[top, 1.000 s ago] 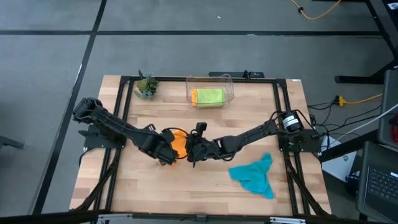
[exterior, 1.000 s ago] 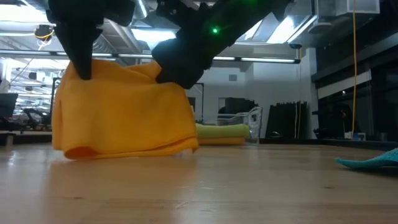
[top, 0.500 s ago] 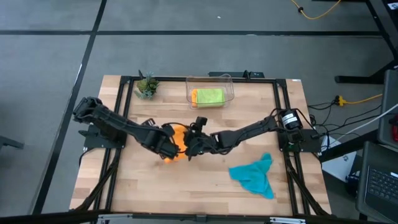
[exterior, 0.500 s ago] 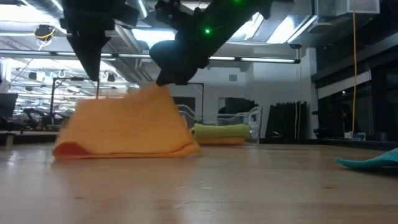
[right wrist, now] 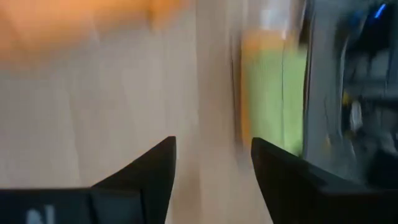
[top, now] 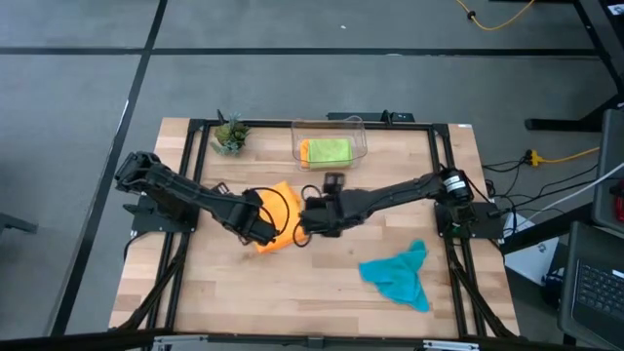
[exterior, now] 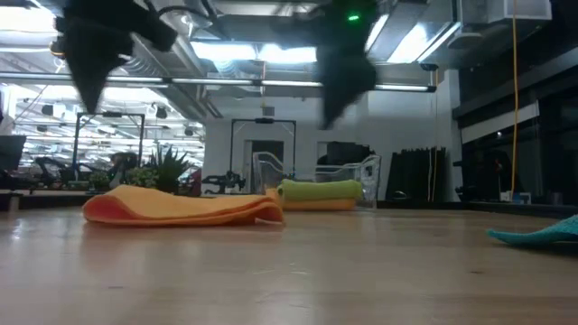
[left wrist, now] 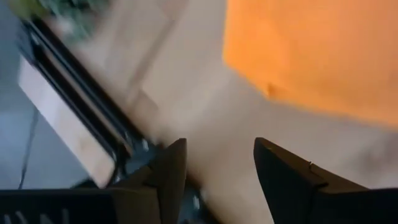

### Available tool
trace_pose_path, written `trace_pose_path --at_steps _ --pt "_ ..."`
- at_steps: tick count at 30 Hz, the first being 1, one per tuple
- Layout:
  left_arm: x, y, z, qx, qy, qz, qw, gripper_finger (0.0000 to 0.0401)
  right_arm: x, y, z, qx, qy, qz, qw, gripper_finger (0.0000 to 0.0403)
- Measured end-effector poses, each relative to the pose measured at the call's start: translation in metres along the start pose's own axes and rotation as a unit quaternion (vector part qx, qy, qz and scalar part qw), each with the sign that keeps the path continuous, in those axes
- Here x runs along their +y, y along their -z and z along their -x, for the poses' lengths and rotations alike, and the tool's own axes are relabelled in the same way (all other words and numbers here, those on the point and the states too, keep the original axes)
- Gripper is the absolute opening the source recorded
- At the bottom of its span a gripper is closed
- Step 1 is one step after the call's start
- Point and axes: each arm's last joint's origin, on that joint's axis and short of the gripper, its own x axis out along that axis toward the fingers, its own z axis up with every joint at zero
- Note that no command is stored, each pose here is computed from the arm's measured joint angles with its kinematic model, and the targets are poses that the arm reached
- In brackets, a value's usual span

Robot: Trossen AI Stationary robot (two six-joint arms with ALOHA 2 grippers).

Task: Fold microfiber towels
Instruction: Fold the orange microfiber cloth

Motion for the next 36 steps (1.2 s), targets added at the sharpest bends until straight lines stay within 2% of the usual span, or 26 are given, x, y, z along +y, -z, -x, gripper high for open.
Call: trace_pose_path --at_steps 4,5,7,12,15,17,20,22,26,28,29,32,36 --pt "-0.001 0.005 0.001 0.063 0.03 -0.002 0.998 0.0179 -0.024 0.028 0.011 0.161 -0.013 0.046 0.986 0.0212" --pt "0.0 0.006 0.002 0.075 0.04 -0.001 0.996 0.0179 -0.027 0.031 0.012 0.171 -0.014 0.042 0.984 0.0212" --pt "0.001 0.008 0.004 0.095 0.055 -0.008 0.994 0.0179 -0.033 0.038 0.016 0.152 -0.039 0.055 0.986 0.0212" --pt "0.012 0.015 0.014 0.095 0.089 -0.015 0.991 0.0179 -0.053 0.074 0.026 0.098 -0.161 0.072 0.979 0.0212" --pt "0.023 0.019 0.021 0.056 0.101 -0.012 0.993 0.0179 -0.066 0.099 0.027 0.001 -0.233 0.03 0.972 0.0212" --pt "0.034 0.021 0.027 0.013 0.102 -0.002 0.995 0.0179 -0.068 0.114 0.021 -0.078 -0.278 -0.004 0.957 0.0212" --pt "0.045 0.02 0.033 -0.062 0.11 0.026 0.992 0.0179 -0.06 0.129 0.009 -0.186 -0.319 -0.089 0.925 0.0212" --pt "0.049 0.019 0.037 -0.107 0.119 0.04 0.986 0.0179 -0.051 0.132 0.003 -0.259 -0.342 -0.125 0.895 0.0212" --pt "0.047 0.014 0.043 -0.16 0.145 0.048 0.975 0.0179 -0.022 0.136 -0.013 -0.364 -0.355 -0.125 0.852 0.0212" --pt "0.044 0.012 0.044 -0.176 0.153 0.039 0.972 0.0179 -0.011 0.135 -0.016 -0.401 -0.338 -0.129 0.842 0.0212" --pt "0.043 0.011 0.044 -0.18 0.156 0.033 0.971 0.0179 -0.005 0.133 -0.018 -0.409 -0.325 -0.126 0.843 0.0212" --pt "0.041 0.01 0.044 -0.187 0.156 0.01 0.97 0.0179 0.014 0.13 -0.027 -0.387 -0.288 -0.118 0.868 0.0212" --pt "0.06 0.013 0.046 -0.174 0.155 0.01 0.972 0.0179 0.028 0.114 -0.033 -0.372 -0.242 -0.109 0.889 0.0212"
